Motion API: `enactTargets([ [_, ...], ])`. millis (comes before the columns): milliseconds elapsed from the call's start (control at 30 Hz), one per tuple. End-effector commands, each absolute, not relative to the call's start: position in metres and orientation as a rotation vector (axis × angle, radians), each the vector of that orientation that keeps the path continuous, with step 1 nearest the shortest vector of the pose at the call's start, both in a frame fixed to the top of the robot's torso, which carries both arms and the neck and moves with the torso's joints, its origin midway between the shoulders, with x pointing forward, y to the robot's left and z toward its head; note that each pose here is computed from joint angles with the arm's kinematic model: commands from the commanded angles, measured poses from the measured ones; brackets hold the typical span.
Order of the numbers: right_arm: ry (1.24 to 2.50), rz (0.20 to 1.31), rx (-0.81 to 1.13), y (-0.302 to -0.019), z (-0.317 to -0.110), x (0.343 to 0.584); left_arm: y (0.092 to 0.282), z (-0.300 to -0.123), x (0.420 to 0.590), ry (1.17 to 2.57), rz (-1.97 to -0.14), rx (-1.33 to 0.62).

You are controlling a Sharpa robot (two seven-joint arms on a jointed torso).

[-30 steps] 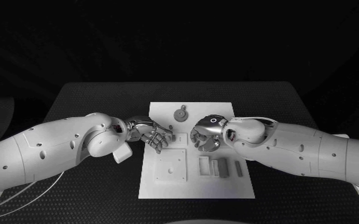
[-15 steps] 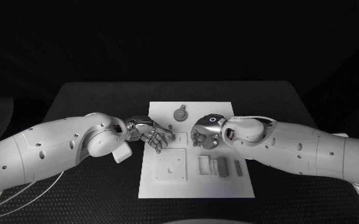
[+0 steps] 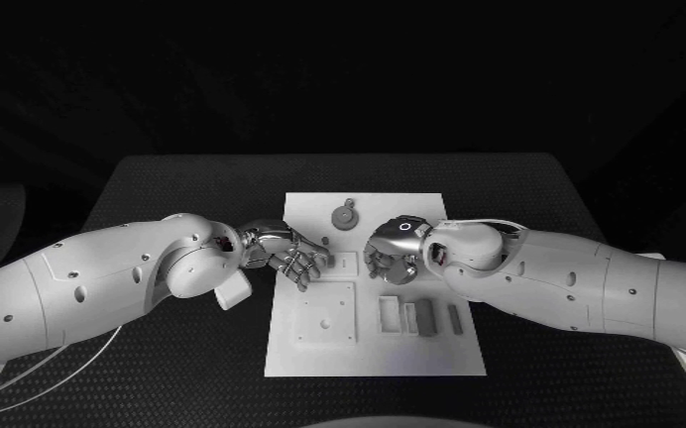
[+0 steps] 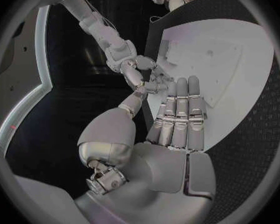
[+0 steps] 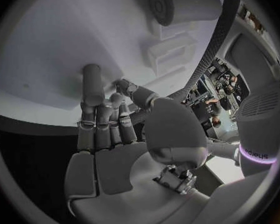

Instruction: Assemble the parts on the task board

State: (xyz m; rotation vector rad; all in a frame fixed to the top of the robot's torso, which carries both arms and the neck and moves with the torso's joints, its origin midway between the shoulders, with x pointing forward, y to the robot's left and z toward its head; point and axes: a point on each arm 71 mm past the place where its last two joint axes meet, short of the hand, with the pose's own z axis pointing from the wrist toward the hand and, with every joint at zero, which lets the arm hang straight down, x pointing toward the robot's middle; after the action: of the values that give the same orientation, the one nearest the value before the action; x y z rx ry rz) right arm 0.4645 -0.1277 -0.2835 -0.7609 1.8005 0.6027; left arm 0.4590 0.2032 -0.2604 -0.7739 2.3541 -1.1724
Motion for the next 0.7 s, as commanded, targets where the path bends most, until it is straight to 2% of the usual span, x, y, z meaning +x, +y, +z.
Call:
enactTargets([
  [33,1.867,0.517,-0.815,-0.1319,-0.2984,0.4588,0.2011,-0.2598,0.458,2.363,-1.186,-0.751],
  [700,1.805,0.485,-0.849,-0.1239,-0.2998,0.4533,0.2,-0.2593,0.4577,2.356,-1.185,-0.743],
])
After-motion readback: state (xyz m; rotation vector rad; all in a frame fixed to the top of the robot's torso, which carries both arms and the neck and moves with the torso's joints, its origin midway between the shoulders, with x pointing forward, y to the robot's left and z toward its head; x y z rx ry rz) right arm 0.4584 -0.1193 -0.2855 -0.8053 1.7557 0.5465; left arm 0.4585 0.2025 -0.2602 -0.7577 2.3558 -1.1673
